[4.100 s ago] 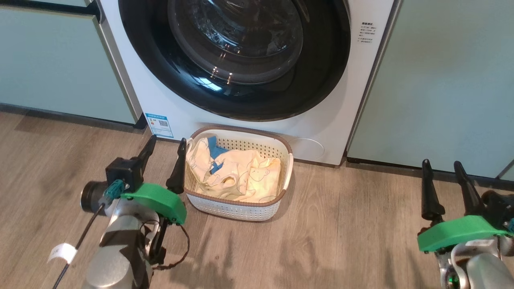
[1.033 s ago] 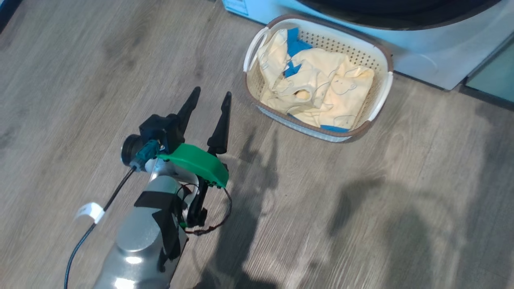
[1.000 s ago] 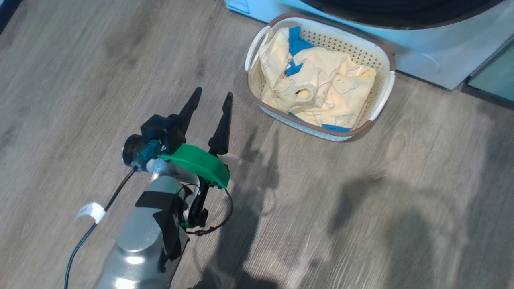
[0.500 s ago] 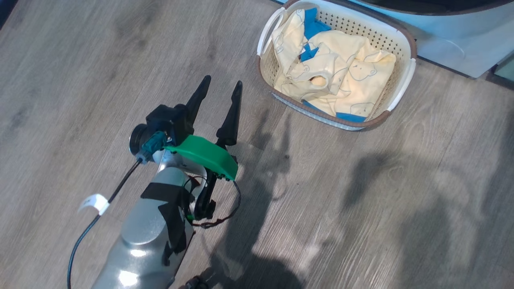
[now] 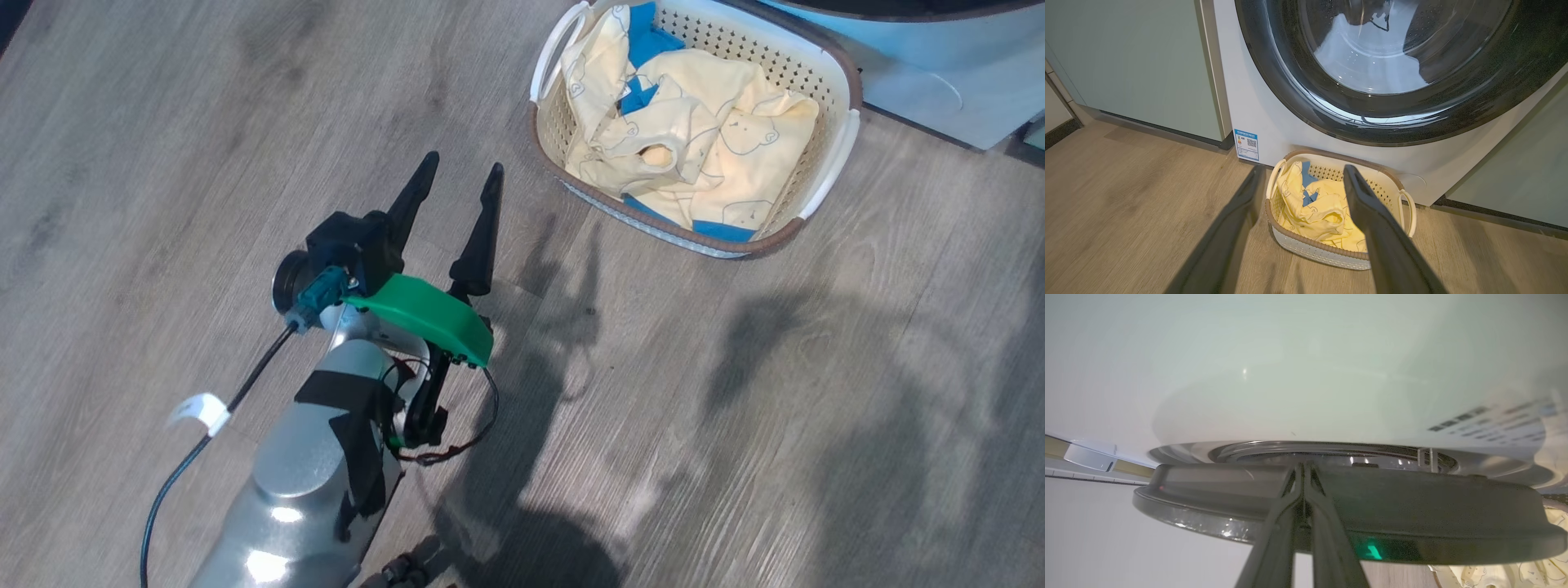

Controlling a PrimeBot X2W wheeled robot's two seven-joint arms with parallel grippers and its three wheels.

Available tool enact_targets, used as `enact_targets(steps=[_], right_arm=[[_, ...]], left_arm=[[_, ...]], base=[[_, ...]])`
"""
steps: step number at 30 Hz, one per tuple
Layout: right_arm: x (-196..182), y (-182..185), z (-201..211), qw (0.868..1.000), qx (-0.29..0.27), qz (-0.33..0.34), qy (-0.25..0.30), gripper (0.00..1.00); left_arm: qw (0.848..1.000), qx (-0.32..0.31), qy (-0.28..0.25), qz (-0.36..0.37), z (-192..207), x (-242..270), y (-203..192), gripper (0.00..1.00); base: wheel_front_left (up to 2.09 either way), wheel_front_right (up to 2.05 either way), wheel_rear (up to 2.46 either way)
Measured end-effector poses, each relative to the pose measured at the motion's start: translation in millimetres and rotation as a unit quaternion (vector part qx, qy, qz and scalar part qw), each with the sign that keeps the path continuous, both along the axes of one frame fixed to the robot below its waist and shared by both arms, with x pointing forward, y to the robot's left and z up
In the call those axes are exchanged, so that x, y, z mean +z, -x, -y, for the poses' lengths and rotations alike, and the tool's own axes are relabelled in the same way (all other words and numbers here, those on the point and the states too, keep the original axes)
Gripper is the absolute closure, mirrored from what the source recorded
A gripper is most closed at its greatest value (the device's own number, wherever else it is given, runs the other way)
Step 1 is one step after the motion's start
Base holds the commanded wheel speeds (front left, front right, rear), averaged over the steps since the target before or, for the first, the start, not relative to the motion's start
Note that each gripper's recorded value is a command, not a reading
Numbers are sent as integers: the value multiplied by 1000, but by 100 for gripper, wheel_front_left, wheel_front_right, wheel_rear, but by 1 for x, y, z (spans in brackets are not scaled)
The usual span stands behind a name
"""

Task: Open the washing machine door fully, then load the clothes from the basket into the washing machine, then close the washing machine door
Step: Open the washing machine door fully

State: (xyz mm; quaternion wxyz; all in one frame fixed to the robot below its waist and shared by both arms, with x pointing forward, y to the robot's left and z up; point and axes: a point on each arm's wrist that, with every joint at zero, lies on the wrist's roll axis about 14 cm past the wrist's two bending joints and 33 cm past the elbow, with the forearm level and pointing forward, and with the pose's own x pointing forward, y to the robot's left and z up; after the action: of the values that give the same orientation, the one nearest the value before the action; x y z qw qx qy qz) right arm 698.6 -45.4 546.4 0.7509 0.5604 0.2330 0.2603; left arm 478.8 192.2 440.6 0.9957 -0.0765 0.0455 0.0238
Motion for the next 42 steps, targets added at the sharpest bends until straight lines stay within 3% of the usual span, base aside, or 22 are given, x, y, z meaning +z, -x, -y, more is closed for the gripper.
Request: enact_targets(steps=[25,42], right_arm=[[13,26,-10,997,70,6,26,100],[16,72,-31,989,142,0,40,100]], left_arm=[[1000,-6,2,13,5,11,0,0],[999,-15,-1,34,8,31,2,0]], base=[[0,0,0],[0,0,0]])
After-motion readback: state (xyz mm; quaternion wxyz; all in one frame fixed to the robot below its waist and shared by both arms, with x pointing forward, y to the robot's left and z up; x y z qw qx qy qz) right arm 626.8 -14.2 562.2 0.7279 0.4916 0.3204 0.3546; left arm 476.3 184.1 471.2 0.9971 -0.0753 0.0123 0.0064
